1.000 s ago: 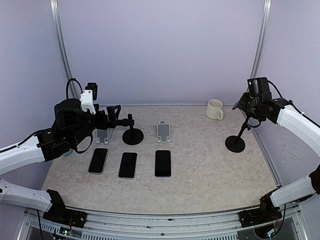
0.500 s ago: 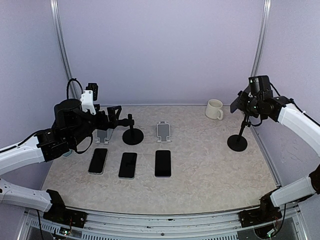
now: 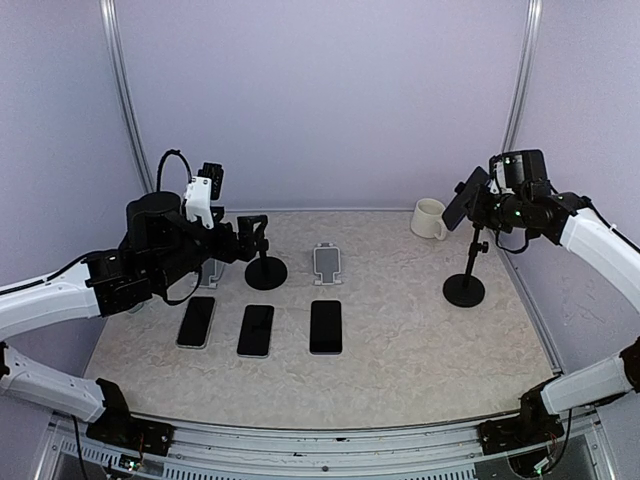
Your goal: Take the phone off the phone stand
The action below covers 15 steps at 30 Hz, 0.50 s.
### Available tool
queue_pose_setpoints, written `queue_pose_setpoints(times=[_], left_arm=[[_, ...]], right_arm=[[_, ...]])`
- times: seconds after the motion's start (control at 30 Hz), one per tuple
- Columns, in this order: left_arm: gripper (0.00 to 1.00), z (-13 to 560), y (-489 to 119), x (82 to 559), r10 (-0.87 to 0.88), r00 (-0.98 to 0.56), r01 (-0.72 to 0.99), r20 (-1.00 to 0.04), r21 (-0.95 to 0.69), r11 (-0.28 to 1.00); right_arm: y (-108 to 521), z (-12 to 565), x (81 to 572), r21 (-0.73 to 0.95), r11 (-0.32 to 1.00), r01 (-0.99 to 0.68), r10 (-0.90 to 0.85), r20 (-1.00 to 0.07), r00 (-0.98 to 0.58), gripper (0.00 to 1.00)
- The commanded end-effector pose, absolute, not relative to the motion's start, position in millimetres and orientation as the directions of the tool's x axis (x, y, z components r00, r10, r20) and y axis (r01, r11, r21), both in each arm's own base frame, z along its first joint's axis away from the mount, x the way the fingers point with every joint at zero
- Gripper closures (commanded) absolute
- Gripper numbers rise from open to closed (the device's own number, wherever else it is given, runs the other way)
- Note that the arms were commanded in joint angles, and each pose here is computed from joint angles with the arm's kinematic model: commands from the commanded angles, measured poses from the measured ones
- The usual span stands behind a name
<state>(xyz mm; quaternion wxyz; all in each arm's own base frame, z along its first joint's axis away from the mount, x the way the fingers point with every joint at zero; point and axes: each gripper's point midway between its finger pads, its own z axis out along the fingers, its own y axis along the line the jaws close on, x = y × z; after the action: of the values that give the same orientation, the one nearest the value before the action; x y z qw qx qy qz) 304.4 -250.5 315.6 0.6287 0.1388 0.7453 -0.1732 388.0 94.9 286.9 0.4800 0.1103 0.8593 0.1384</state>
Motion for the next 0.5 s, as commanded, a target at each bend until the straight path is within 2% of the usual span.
queue_pose_setpoints(times=[0.0, 0.27, 0.47], left_arm=[[0.01, 332.3, -269.8, 299.3, 0.0, -0.145, 0.474, -0.989, -0.069, 0.878], [0.02, 329.1, -318.1, 287.7, 0.042, -0.161, 0.596, -0.986, -0.063, 0.8], [0.02, 316.6, -370.2, 276.5, 0.09, -0.199, 0.705, -0.976, -0.079, 0.705]], right_arm=[[112.0, 356.3, 380.8, 0.396, 0.908, -0.137, 0.32, -0.867, -0.381, 1.0], [159.4, 352.9, 361.7, 0.415, 0.816, -0.403, 0.222, -0.868, -0.444, 1.0], [177.1, 354.5, 337.4, 0.432, 0.731, -0.528, 0.208, -0.878, -0.43, 1.0]])
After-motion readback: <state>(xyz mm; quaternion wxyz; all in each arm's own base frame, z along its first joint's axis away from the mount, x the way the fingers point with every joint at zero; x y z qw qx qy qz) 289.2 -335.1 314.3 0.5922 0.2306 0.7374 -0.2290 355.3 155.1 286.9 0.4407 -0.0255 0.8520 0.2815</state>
